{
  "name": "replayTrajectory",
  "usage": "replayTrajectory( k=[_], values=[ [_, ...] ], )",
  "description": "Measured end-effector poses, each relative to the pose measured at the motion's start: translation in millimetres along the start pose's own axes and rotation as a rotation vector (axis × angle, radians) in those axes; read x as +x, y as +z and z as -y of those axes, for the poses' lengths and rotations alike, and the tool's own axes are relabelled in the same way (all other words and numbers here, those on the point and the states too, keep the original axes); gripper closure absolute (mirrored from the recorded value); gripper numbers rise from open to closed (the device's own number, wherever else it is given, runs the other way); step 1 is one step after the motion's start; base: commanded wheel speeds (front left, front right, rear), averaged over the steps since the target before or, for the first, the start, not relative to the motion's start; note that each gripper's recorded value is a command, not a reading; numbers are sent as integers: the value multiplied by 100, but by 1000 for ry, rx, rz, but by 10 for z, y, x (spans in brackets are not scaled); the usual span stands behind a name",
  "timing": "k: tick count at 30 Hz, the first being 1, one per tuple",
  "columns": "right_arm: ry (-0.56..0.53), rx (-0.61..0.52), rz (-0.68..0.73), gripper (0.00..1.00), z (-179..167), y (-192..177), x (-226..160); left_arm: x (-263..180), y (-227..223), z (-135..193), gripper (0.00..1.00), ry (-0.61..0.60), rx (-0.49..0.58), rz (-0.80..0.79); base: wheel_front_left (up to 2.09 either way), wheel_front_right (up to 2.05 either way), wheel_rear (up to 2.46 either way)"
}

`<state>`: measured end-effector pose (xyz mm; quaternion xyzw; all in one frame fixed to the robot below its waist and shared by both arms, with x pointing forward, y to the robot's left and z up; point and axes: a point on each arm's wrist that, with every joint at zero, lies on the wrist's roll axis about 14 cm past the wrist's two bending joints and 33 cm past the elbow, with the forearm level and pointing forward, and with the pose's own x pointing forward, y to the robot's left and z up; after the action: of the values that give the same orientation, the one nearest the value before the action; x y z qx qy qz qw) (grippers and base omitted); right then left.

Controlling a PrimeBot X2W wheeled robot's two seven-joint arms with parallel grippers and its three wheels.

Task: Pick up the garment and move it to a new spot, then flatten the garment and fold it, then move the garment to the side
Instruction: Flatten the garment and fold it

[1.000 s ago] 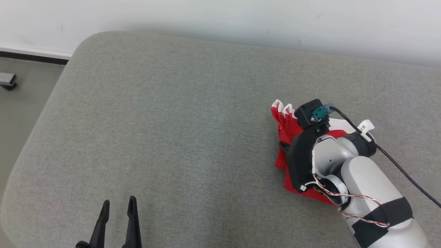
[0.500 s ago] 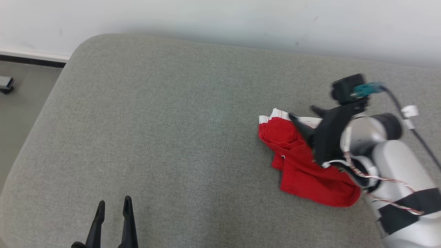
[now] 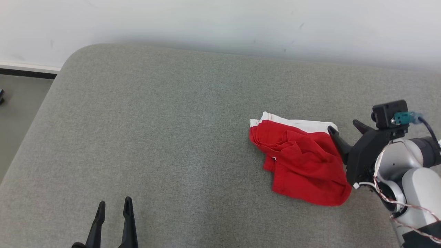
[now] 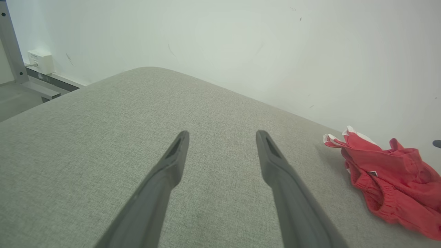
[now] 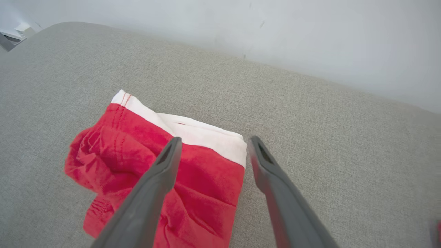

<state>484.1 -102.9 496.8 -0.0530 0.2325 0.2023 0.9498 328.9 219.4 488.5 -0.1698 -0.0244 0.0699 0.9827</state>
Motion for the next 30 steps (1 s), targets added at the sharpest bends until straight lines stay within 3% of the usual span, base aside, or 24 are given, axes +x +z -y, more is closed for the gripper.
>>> replayTrajectory(
  k=[11,12,13,14,15,19,30],
  values=[
    [-88,-64,-14,0,207,-300,22,-15,-29,27,0,-8,-2,-9,0,0,0],
    [-93,-61,-17,33,230,-332,43,-13,-28,24,0,-7,-2,-9,0,0,0],
    [-93,-61,-17,55,230,-332,43,-13,-28,24,0,-7,-2,-9,0,0,0],
    [-98,-69,-23,88,252,-368,63,-16,-28,16,0,-4,-1,-9,0,0,0],
    [-100,-74,-29,100,264,-405,84,-21,-30,2,0,0,0,-10,0,0,0],
    [-82,-101,-78,100,220,-598,178,-43,-34,-57,0,20,5,-14,0,0,0],
    [145,-144,-141,100,-538,-764,131,-69,-8,-103,0,34,7,-6,0,0,0]
  ],
)
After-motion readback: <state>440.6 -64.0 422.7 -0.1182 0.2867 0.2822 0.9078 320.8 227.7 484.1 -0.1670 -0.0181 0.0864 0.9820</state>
